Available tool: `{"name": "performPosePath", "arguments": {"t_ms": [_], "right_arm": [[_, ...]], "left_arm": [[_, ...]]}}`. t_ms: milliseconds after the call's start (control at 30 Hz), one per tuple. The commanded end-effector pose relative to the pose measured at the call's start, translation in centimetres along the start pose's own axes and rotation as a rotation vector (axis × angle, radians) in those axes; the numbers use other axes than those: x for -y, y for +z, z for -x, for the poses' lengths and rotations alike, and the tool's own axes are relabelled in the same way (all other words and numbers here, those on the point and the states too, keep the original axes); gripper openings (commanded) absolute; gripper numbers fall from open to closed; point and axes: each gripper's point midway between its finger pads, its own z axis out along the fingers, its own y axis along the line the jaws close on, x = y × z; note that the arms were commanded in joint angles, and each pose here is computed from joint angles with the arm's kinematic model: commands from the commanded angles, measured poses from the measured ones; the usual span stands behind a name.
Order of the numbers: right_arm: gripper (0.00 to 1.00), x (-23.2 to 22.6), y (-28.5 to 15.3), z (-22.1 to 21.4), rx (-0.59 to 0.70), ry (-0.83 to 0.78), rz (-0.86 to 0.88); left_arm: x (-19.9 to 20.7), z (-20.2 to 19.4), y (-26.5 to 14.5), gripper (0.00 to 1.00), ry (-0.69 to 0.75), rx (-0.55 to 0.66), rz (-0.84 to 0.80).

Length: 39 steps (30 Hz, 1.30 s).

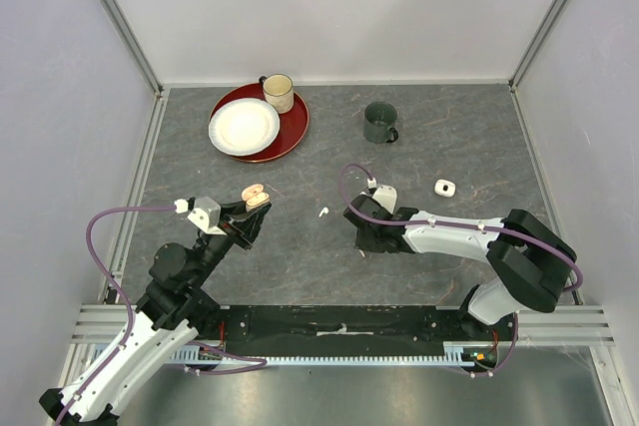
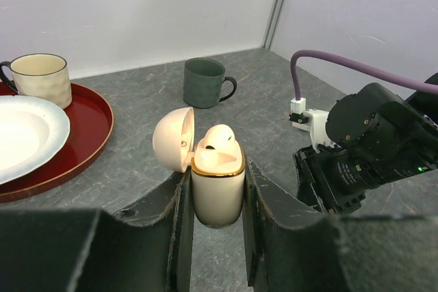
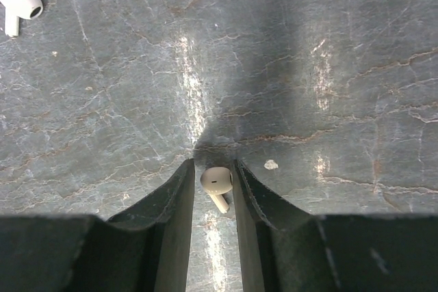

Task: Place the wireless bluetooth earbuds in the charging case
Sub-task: Pick up the earbud from the center of the board.

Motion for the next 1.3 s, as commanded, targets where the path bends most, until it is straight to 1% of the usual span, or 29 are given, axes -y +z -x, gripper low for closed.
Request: {"name": "performPosePath", "arguments": {"t_ms": [0, 233, 533, 967, 1100, 1167, 1267], "right_arm": [[0.36, 3.5, -0.1, -2.4, -0.079, -0.014, -0.106], [0.37, 3.6, -0.5, -2.4, -0.084, -0.005, -0.111], [0.36, 3.2, 0.3, -3.2, -0.108, 0.004, -0.106], [0.30, 3.0, 0.4, -3.6, -0.123, 0.003, -0.098], [0.24, 2.8, 0.3, -3.3, -0.112, 0.006, -0.091], [0.19, 2.4, 0.1, -2.8, -0.097, 0.003, -0.077], [0.13, 1.3, -0.6, -1.4, -0.044, -0.019, -0.035]], "left_arm": [[0.1, 1.9, 0.0, 0.02, -0.030, 0.055, 0.008], [0.0, 1.7, 0.1, 0.02, -0.030, 0.050, 0.012], [-0.1, 1.5, 0.1, 0.02, -0.031, 0.046, 0.019], [-0.2, 1.4, 0.1, 0.02, -0.036, 0.048, 0.021], [-0.2, 1.4, 0.1, 0.02, -0.036, 0.050, 0.023], [-0.1, 1.4, 0.1, 0.02, -0.038, 0.050, 0.020], [0.1, 1.6, 0.2, 0.02, -0.041, 0.054, 0.009]]}}
